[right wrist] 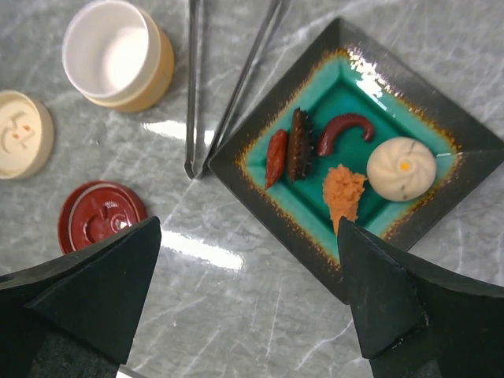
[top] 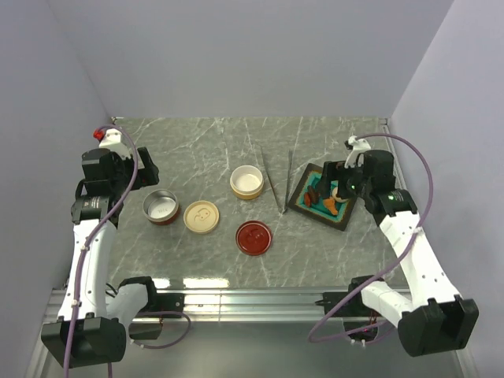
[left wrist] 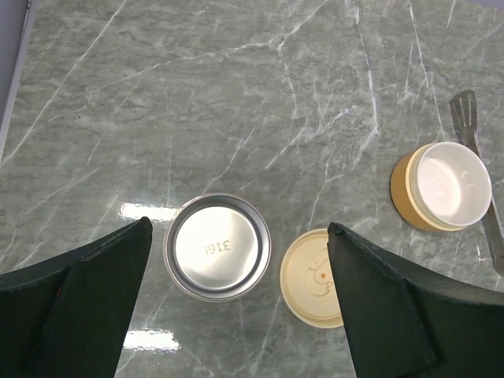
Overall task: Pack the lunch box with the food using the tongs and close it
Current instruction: Grab the clamp with the right arm
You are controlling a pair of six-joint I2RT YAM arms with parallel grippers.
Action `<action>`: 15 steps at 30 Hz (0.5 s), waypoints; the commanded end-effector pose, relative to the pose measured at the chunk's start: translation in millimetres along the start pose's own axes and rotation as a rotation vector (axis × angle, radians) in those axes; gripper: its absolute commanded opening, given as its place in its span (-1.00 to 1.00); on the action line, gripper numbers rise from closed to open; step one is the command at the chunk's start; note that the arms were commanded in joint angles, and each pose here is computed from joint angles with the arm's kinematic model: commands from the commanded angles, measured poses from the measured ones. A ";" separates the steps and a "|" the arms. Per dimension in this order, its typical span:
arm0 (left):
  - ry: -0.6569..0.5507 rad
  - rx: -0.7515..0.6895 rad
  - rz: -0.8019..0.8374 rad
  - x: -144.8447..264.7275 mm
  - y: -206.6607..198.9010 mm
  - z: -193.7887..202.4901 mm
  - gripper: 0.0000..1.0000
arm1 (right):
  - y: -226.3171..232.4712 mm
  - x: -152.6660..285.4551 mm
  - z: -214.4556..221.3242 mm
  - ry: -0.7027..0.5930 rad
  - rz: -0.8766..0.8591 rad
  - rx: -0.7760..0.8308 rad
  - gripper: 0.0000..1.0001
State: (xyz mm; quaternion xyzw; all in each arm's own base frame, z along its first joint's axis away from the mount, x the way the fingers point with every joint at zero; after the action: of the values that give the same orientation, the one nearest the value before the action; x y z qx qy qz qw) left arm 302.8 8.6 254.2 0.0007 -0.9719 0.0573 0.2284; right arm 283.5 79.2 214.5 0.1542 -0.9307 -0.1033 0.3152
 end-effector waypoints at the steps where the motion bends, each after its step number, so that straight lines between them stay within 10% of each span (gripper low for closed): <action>1: -0.072 0.017 -0.026 3.7 2.2 -19.4 0.99 | 6.8 -2.9 -17.7 -0.023 0.014 0.045 0.99; 15: -0.049 0.054 -0.039 -0.9 3.3 -26.2 0.99 | 43.8 -75.4 -12.4 0.016 0.010 0.044 0.99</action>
State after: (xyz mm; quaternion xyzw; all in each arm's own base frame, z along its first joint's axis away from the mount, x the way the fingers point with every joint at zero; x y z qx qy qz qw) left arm 310.8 13.0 250.3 0.0202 -0.9682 0.0734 0.2381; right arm 311.2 131.1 167.1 0.1594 -0.9116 -0.0504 0.3755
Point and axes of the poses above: each gripper's point midway between its finger pads, its own x axis back along the fingers, its own y axis along the line the jaws close on, z = x × y, the point moved 1 cm from there along x, back along the fingers, and after that the axes turned 5 degrees about -x, right-handed, at the moved point
